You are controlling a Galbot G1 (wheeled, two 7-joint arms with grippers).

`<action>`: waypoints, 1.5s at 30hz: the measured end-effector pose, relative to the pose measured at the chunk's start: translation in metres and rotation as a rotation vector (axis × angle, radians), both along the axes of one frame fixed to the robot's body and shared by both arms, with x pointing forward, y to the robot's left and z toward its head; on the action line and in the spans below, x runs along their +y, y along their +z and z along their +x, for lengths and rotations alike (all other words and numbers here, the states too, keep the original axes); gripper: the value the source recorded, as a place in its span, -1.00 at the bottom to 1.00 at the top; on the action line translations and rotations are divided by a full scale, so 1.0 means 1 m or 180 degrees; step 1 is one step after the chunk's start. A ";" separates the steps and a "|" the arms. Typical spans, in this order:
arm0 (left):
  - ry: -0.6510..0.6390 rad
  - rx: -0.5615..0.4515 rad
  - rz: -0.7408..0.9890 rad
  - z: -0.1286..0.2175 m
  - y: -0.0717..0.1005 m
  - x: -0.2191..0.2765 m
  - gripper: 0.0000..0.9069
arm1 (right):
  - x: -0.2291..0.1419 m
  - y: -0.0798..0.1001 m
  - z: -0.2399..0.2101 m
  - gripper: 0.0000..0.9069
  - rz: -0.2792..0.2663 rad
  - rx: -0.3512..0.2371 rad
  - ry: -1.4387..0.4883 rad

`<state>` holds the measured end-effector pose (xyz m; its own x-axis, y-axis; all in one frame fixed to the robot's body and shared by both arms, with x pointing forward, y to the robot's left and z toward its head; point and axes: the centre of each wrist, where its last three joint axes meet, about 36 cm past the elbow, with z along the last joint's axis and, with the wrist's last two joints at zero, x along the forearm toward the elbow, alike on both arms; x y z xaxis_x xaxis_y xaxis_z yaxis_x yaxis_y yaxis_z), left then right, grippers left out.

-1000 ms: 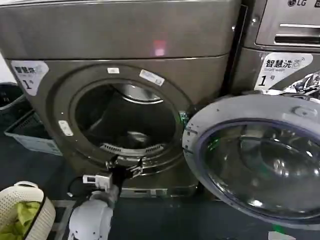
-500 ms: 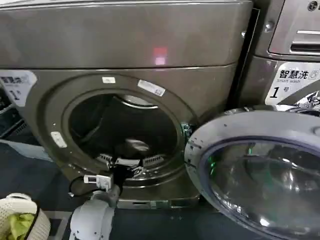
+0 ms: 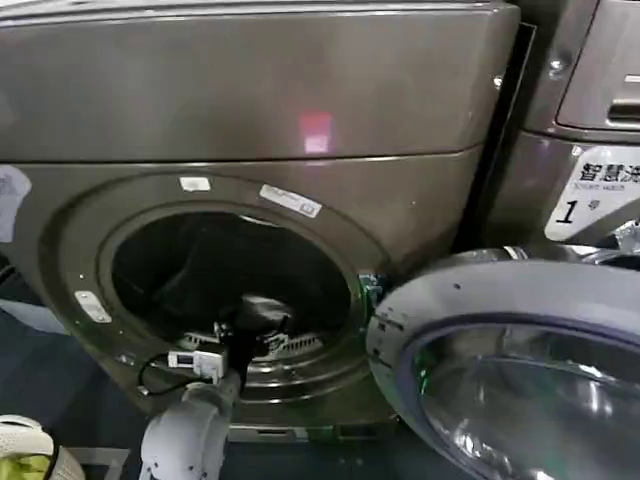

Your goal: Grasp the clothes from the dryer.

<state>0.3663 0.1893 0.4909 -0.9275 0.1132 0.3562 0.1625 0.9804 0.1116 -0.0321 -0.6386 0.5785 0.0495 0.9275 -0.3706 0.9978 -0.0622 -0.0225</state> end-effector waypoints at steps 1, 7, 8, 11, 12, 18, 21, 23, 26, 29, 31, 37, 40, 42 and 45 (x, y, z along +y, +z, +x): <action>0.0008 -0.0001 0.0024 0.001 0.000 0.001 1.00 | -0.001 0.000 0.000 1.00 -0.0003 -0.0001 -0.0002; -0.0013 0.0010 0.0322 0.013 0.000 0.005 1.00 | -0.001 -0.003 0.002 1.00 -0.0001 -0.0019 0.0014; -0.0034 0.0015 0.0384 0.015 0.001 0.005 1.00 | -0.001 -0.004 0.003 1.00 0.0004 -0.0019 0.0020; -0.0126 0.0064 0.0639 0.024 0.003 0.008 1.00 | -0.001 -0.005 0.003 1.00 0.0003 -0.0017 0.0023; -0.0170 0.0093 0.0751 0.028 0.004 0.009 1.00 | -0.001 -0.005 0.003 1.00 0.0001 -0.0016 0.0023; -0.0397 0.0370 0.1414 0.049 0.014 0.017 1.00 | -0.002 -0.009 -0.001 1.00 0.0010 0.0003 0.0014; -0.0514 0.0515 0.1678 0.060 0.020 0.019 1.00 | -0.002 -0.012 0.000 1.00 0.0021 0.0000 0.0021; -0.0699 0.0553 0.1829 0.068 0.025 0.020 1.00 | -0.003 -0.012 0.000 1.00 0.0020 -0.0003 0.0028; -0.1053 0.0507 0.2114 0.081 0.033 0.022 1.00 | -0.005 -0.012 0.000 1.00 0.0012 0.0001 0.0033; -0.1473 0.0371 0.2548 0.095 0.041 0.022 1.00 | -0.006 -0.014 0.000 1.00 0.0018 0.0012 0.0028; -0.1754 0.0294 0.2852 0.104 0.046 0.022 1.00 | -0.006 -0.015 0.001 1.00 0.0023 0.0019 0.0028; -0.2399 0.0156 0.3503 0.129 0.057 0.017 1.00 | -0.009 -0.019 0.002 1.00 0.0034 0.0040 0.0018; -0.2616 0.0156 0.3671 0.143 0.059 0.015 1.00 | -0.010 -0.021 0.002 1.00 0.0044 0.0042 0.0017; -0.2727 0.0160 0.3745 0.151 0.060 0.014 1.00 | -0.011 -0.022 0.002 1.00 0.0045 0.0050 0.0022; -0.2866 0.0172 0.3838 0.162 0.062 0.013 1.00 | -0.013 -0.022 0.003 1.00 0.0039 0.0064 0.0023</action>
<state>0.5286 0.2018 0.5530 -0.6925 0.2442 0.6789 0.6733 -0.1191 0.7297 -0.0290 -0.6518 0.5562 0.0353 0.9323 -0.3600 0.9976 -0.0545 -0.0432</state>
